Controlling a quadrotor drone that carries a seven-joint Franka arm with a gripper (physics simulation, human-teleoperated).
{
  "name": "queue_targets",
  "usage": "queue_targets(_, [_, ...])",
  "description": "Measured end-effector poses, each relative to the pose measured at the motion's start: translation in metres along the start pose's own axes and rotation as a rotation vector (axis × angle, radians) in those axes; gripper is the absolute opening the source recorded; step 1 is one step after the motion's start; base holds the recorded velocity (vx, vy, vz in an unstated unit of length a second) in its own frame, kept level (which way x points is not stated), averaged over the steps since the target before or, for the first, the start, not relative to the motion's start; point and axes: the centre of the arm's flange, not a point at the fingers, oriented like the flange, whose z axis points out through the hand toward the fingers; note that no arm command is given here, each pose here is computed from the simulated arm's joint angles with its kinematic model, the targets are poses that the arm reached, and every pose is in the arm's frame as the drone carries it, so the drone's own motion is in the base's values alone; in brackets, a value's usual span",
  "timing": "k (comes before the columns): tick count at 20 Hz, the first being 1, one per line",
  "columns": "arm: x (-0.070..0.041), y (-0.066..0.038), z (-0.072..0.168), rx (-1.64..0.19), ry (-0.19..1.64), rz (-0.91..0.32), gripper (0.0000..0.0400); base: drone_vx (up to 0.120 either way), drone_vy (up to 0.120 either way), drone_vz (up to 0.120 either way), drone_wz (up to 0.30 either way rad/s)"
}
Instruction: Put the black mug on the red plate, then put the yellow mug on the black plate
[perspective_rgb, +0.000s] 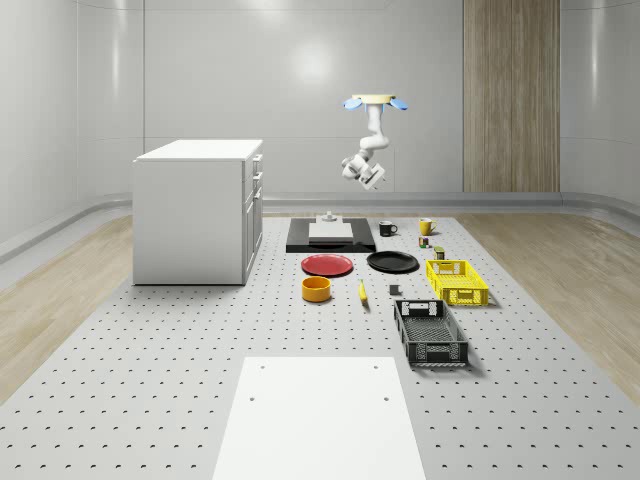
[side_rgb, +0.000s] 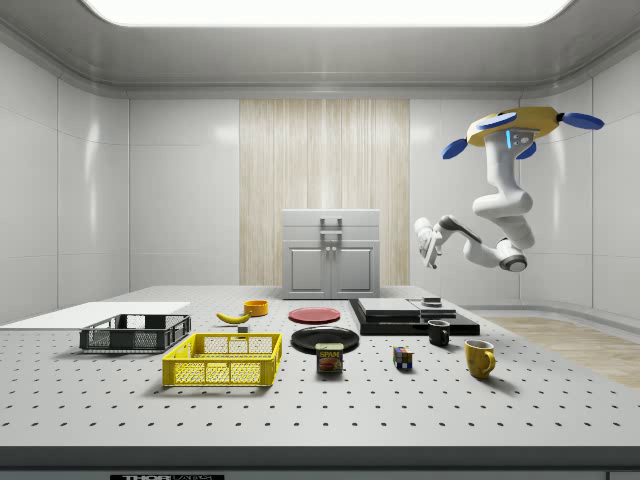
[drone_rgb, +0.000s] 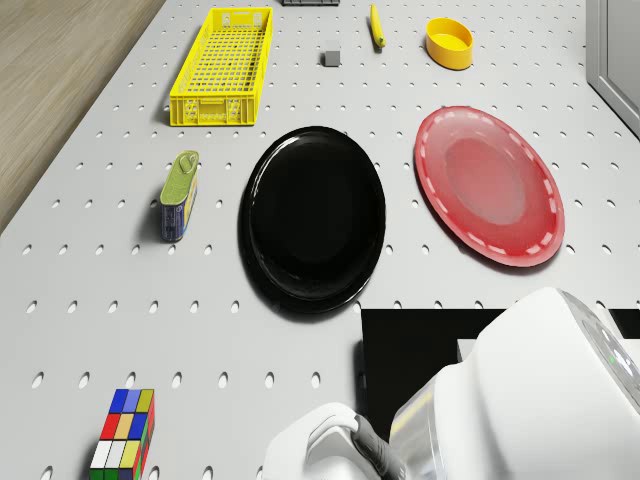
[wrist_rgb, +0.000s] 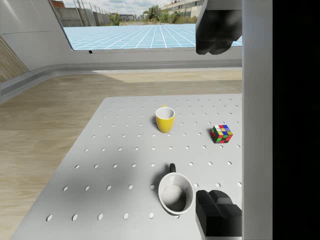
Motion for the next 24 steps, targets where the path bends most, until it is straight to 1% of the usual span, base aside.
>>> queue_targets(2, [-0.013,-0.013,0.002,-0.134,0.135,-0.005,0.0400,0.000,0.000,-0.120,0.000])
queue_targets(4, [-0.023,-0.023,0.005,-0.231,0.235,-0.008,0.0400,0.000,0.000,-0.120,0.000])
queue_targets(8, [-0.034,-0.033,0.011,-0.348,0.356,-0.013,0.0400,0.000,0.000,-0.120,0.000])
queue_targets(10, [-0.037,-0.036,0.014,-0.382,0.391,-0.014,0.0400,0.000,0.000,-0.120,0.000])
queue_targets(14, [-0.040,-0.040,0.016,-0.421,0.433,-0.016,0.0400,0.000,-0.120,-0.120,0.000])
queue_targets(22, [-0.043,-0.042,0.019,-0.449,0.464,-0.017,0.0400,0.000,0.000,-0.120,0.000])
queue_targets(24, [-0.043,-0.042,0.019,-0.452,0.467,-0.017,0.0400,-0.080,0.000,-0.120,0.000])
